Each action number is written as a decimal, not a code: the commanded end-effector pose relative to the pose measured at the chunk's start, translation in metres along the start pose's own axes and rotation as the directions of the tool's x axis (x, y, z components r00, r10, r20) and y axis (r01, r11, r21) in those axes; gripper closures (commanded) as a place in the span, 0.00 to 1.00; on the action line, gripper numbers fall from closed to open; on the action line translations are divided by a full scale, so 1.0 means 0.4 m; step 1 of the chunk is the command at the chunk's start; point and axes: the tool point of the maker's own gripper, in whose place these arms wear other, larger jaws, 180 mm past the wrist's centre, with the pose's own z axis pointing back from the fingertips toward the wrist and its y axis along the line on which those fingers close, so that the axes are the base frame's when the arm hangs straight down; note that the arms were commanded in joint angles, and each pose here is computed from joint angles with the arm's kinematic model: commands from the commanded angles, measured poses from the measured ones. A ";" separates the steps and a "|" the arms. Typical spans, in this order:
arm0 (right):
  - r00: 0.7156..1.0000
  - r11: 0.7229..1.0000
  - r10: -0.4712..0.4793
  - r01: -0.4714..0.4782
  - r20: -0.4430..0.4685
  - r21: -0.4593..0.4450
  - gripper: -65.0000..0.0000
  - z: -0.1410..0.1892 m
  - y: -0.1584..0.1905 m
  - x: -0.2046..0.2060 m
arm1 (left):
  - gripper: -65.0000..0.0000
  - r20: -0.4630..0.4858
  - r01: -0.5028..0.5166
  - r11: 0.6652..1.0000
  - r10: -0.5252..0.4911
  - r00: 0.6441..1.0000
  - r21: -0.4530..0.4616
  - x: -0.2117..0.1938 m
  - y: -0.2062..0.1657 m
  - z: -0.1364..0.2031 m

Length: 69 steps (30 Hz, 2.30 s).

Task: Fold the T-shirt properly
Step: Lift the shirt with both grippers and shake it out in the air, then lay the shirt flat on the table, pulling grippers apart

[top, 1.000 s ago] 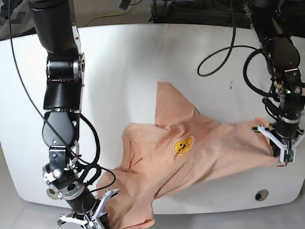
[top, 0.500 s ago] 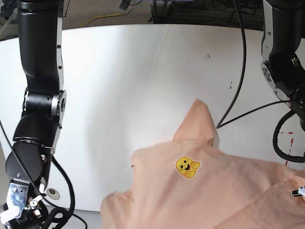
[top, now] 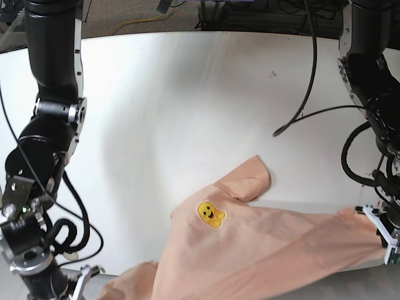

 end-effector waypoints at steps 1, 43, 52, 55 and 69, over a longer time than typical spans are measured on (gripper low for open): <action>1.000 0.999 -0.012 0.012 0.001 -0.048 1.00 0.035 -0.019 -0.021 | 0.98 -0.023 0.035 0.999 -0.035 0.999 -0.009 -0.028 -0.016 0.004; 0.537 0.801 -0.383 0.598 -0.752 0.018 1.00 0.569 0.642 -0.712 | 0.98 -0.476 0.107 0.880 -0.348 0.808 -0.462 -0.745 -0.333 0.235; 0.499 0.791 -0.369 0.611 -0.784 0.017 1.00 0.617 0.671 -0.728 | 0.98 -0.454 0.085 0.878 -0.325 0.830 -0.471 -0.741 -0.354 0.236; 0.493 0.790 -0.365 0.612 -0.789 0.017 1.00 0.621 0.673 -0.731 | 0.98 -0.454 0.080 0.877 -0.321 0.831 -0.473 -0.741 -0.359 0.238; 0.488 0.698 -0.469 0.715 -0.736 0.030 0.44 0.631 0.687 -0.696 | 0.34 -0.470 0.119 0.835 -0.414 0.780 -0.538 -0.804 -0.332 0.292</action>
